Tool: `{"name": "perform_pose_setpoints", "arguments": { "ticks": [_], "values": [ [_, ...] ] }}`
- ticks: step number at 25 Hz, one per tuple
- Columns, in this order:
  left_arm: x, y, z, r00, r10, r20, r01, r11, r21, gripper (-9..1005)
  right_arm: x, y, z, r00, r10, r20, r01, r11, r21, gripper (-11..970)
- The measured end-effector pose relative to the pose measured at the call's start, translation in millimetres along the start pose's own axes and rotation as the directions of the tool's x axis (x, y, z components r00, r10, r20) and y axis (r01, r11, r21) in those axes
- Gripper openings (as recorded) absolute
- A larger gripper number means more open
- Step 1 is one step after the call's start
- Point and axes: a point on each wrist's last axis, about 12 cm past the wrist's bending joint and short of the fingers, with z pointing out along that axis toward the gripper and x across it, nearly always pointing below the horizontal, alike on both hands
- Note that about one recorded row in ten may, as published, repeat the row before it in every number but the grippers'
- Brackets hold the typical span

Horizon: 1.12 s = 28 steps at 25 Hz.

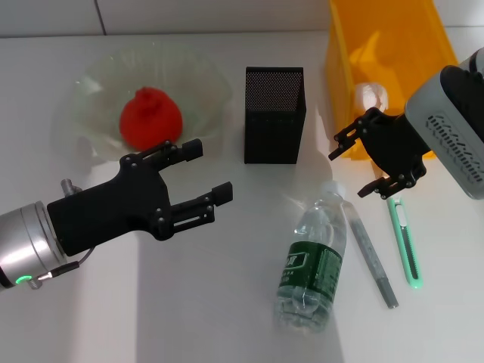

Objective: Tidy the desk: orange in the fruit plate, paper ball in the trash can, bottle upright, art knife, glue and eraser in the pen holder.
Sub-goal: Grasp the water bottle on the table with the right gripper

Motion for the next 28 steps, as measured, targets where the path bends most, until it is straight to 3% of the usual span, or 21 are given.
{"name": "perform_pose_setpoints", "arguments": {
  "ticks": [17, 28],
  "values": [
    [-1, -0.9, 4, 1.000, 0.016, 0.003, -0.016, 1.000, 0.016, 800, -13, -15.8, 10, 0.993, -0.119, -0.008, 0.118, 0.991, -0.059, 656],
    [-1, -1.1, 3, 1.000, 0.016, -0.001, -0.016, 1.000, 0.017, 800, -14, -18.2, 22, 0.988, -0.155, -0.029, 0.151, 0.983, -0.104, 657]
  ]
}}
